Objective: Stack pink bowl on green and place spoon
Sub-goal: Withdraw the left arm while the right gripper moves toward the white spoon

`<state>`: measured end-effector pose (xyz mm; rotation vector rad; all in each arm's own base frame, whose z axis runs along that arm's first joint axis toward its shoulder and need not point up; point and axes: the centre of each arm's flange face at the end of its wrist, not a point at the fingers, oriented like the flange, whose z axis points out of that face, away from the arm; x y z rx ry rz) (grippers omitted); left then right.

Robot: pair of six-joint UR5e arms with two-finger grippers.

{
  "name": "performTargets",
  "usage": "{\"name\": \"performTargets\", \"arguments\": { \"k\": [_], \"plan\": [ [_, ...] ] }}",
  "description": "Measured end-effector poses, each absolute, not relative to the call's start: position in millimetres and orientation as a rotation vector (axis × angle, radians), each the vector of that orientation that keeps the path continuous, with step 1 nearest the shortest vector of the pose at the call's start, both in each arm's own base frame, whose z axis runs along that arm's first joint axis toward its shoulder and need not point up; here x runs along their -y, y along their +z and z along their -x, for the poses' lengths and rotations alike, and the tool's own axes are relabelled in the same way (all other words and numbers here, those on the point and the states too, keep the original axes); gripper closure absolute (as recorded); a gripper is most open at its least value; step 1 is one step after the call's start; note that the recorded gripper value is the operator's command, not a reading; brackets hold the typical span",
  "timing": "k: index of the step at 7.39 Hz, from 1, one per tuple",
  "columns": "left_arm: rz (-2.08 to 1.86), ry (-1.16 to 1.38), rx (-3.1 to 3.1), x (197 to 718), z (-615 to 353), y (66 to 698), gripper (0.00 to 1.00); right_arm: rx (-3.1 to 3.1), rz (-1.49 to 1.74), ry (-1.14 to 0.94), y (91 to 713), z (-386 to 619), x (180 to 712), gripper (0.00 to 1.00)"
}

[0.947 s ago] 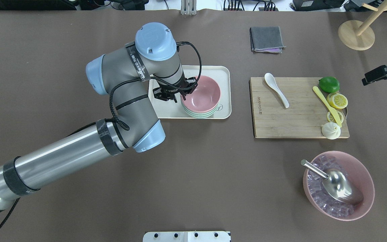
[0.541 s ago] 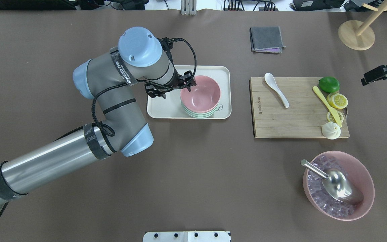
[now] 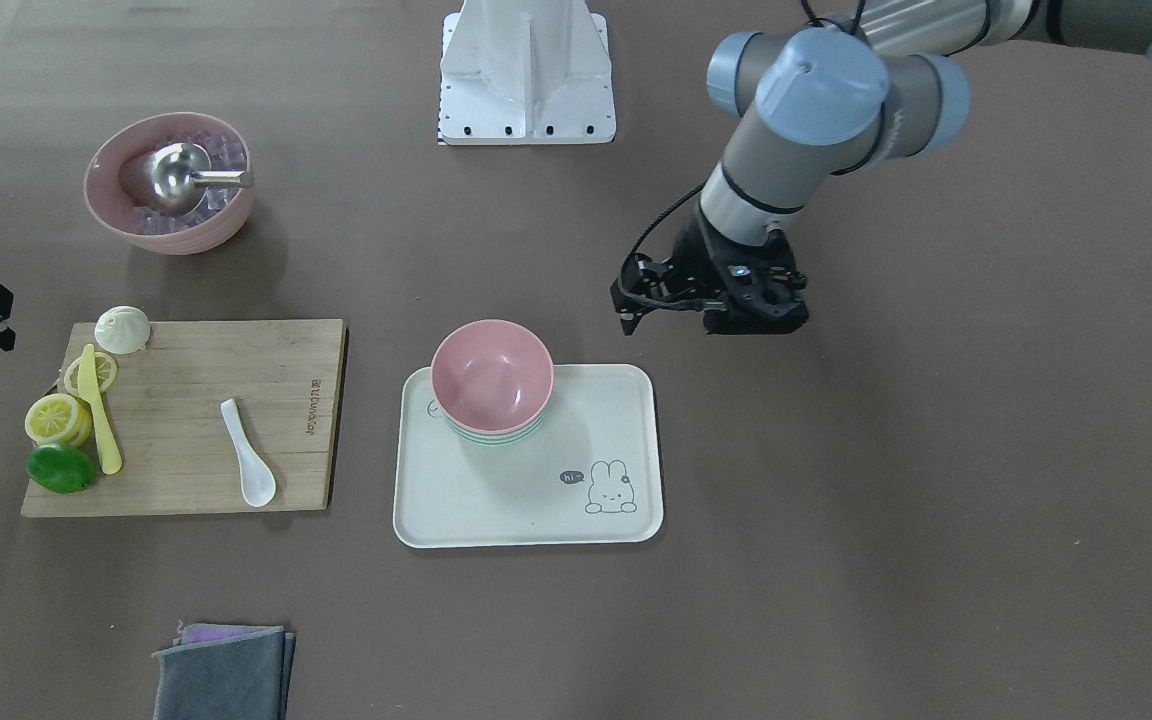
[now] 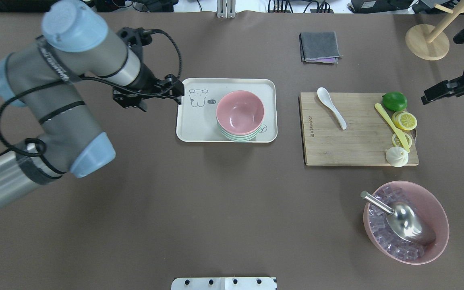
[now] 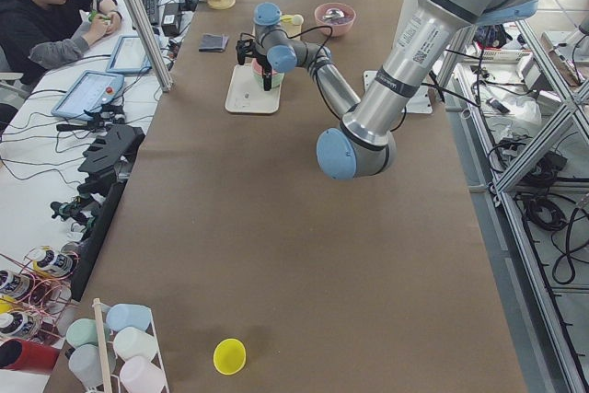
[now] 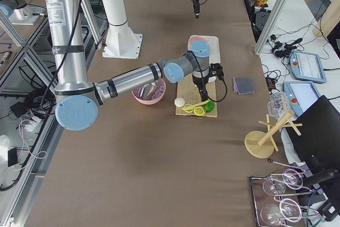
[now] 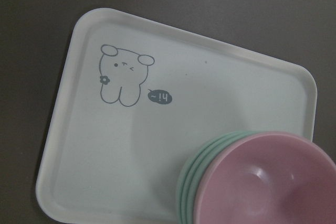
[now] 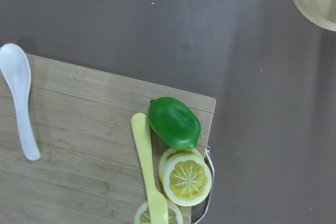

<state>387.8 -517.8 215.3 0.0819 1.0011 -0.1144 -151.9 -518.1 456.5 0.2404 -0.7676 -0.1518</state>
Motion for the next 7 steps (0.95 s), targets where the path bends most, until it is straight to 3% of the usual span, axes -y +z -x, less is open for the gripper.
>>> {"name": "performTargets", "arguments": {
  "k": [3, 7],
  "plan": [
    [-0.176, 0.053, -0.843, 530.0, -258.3, 284.4, 0.02, 0.781, -0.270, -0.199, 418.5, 206.4, 523.8, 0.00],
    [-0.201, 0.250, -0.809, 538.8, -69.8, 440.3, 0.02, 0.759, -0.308, -0.333, 388.6, 295.0, 513.0, 0.00]
  ]
}}
